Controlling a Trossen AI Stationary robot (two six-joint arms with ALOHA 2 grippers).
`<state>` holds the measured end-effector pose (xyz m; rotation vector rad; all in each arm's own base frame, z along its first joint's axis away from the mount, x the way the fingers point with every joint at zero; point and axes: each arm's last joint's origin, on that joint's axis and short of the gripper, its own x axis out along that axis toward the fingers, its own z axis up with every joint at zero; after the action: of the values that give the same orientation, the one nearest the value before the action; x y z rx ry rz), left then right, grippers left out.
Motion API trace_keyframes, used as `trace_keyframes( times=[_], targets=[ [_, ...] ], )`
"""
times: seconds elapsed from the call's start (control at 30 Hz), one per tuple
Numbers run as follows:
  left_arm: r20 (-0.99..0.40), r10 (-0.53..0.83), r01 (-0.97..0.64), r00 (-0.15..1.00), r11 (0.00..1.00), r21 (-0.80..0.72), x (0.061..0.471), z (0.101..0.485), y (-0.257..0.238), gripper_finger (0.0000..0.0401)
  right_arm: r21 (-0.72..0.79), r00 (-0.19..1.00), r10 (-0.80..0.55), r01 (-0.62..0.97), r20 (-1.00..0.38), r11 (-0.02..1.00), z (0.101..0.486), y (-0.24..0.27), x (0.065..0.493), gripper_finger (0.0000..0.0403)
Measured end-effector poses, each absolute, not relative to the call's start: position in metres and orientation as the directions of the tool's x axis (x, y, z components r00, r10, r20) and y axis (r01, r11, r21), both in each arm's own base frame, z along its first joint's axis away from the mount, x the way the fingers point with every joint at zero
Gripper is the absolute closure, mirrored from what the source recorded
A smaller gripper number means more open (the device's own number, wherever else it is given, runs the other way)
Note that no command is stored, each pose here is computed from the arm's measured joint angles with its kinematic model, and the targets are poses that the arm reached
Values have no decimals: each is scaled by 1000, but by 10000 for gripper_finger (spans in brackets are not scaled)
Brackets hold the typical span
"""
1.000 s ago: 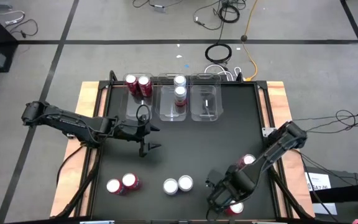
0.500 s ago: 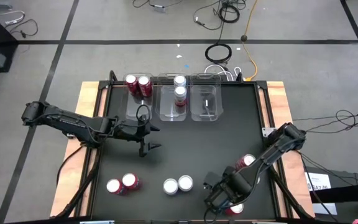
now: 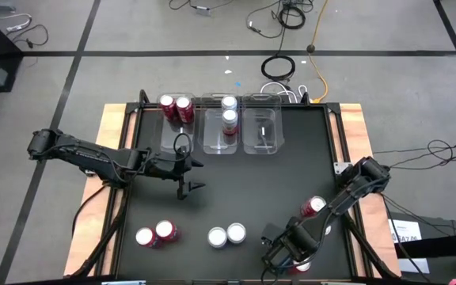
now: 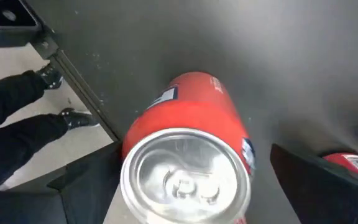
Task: Sort soda cans
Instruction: Put the middle right orange soda can into the right transparent bin
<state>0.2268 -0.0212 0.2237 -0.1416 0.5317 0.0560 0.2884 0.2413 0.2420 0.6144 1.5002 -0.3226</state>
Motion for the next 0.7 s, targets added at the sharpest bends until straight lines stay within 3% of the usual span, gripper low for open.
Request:
trace_keyframes(
  times=[0.23, 0.57, 0.7],
  targets=[
    [-509, 16, -90, 861, 989, -120, 227, 224, -21, 34, 169, 38, 180, 577, -983, 799, 229, 240, 286, 15],
    [-509, 17, -90, 861, 989, -119, 227, 224, -21, 34, 171, 27, 190, 572, -981, 802, 229, 239, 287, 109],
    [-509, 17, -90, 861, 989, -119, 227, 224, -21, 34, 174, 29, 196, 595, -980, 784, 230, 235, 289, 117]
  ],
)
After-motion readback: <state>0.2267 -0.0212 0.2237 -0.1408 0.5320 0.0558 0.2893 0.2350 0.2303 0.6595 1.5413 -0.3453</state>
